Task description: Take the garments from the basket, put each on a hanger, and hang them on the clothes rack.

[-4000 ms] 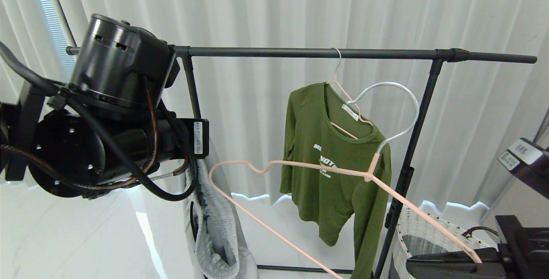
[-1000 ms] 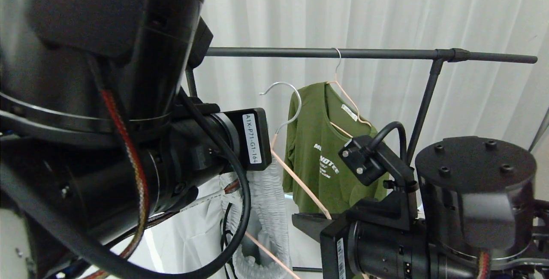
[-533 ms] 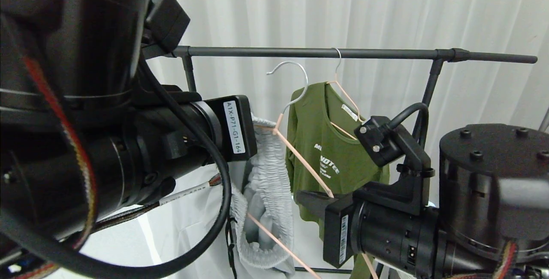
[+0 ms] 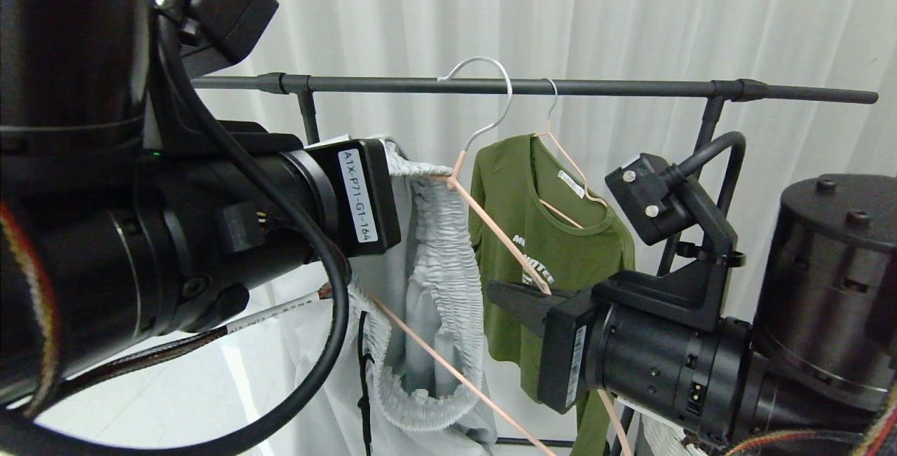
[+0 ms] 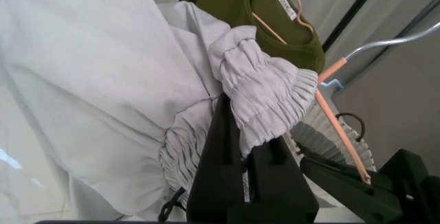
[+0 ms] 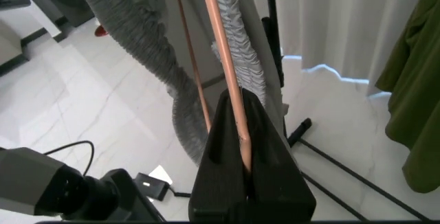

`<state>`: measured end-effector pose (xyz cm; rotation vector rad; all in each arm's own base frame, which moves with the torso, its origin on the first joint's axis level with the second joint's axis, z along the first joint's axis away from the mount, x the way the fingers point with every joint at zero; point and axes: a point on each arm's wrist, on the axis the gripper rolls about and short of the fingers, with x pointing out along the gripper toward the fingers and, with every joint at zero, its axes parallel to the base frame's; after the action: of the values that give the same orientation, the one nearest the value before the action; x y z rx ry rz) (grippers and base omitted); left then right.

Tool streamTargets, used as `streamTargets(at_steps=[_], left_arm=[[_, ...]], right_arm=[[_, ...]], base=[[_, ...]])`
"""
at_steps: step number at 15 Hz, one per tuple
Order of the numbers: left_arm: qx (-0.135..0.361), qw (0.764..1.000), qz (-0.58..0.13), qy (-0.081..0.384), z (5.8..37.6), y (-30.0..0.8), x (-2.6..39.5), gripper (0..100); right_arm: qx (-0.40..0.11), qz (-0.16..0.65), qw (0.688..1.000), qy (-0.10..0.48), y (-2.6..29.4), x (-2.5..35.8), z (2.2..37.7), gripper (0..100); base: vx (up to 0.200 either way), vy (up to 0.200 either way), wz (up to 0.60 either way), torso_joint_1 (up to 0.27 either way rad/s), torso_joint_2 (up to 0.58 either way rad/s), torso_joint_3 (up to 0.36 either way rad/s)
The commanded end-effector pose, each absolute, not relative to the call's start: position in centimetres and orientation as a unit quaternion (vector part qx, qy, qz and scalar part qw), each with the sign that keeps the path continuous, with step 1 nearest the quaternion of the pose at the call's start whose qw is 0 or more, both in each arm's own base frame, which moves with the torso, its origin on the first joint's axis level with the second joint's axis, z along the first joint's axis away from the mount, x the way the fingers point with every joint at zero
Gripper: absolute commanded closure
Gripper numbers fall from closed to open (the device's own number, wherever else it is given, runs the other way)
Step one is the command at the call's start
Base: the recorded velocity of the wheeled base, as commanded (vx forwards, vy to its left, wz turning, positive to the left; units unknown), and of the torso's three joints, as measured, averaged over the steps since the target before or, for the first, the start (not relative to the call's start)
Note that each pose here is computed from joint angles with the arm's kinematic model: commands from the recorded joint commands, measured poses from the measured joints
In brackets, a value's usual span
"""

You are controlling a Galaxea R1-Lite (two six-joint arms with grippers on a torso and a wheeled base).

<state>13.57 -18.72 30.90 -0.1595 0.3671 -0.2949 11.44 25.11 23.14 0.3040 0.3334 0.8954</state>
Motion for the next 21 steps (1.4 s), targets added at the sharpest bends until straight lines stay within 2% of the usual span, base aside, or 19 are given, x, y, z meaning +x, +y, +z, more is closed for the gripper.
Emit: streamTargets(at_steps=[1,3,4,9,11,16,19,21], left_arm=[[-0.080,0.968,-0.158,0.181,31.1,-19.0,13.1,100],[-0.078,0.965,-0.173,0.181,31.1,-19.2,12.5,100],[-0.076,0.964,-0.176,0.182,31.1,-19.3,12.3,0],[-0.081,0.964,-0.178,0.177,31.4,-19.1,12.1,0],[-0.089,0.961,-0.201,0.170,32.0,-18.6,10.8,0],[-0.076,0.959,-0.208,0.177,31.0,-17.1,9.6,0],[0.004,0.961,-0.221,0.167,29.6,-14.0,8.8,0],[0.045,0.954,-0.258,0.148,29.5,-11.0,7.8,0]], right_arm=[[0.146,0.432,0.876,0.154,24.8,11.2,23.5,100],[0.143,0.433,0.877,0.147,24.6,11.1,23.7,100],[0.143,0.434,0.878,0.146,24.5,11.1,23.7,100],[0.144,0.443,0.879,0.107,24.3,11.1,24.4,100],[0.145,0.444,0.879,0.096,24.1,11.0,24.6,100],[0.114,0.444,0.887,0.053,22.8,11.0,24.4,100],[0.086,0.441,0.893,0.037,20.7,10.3,24.0,100],[0.083,0.455,0.886,0.025,19.8,9.8,24.4,100]], base=[[0.000,0.000,0.00,0.000,0.00,0.000],[0.000,0.000,0.00,0.000,0.00,0.000],[0.000,0.000,0.00,0.000,0.00,0.000],[0.000,0.000,0.00,0.000,0.00,0.000],[0.000,0.000,0.00,0.000,0.00,0.000],[0.000,0.000,0.00,0.000,0.00,0.000],[0.000,0.000,0.00,0.000,0.00,0.000],[0.000,0.000,0.00,0.000,0.00,0.000]])
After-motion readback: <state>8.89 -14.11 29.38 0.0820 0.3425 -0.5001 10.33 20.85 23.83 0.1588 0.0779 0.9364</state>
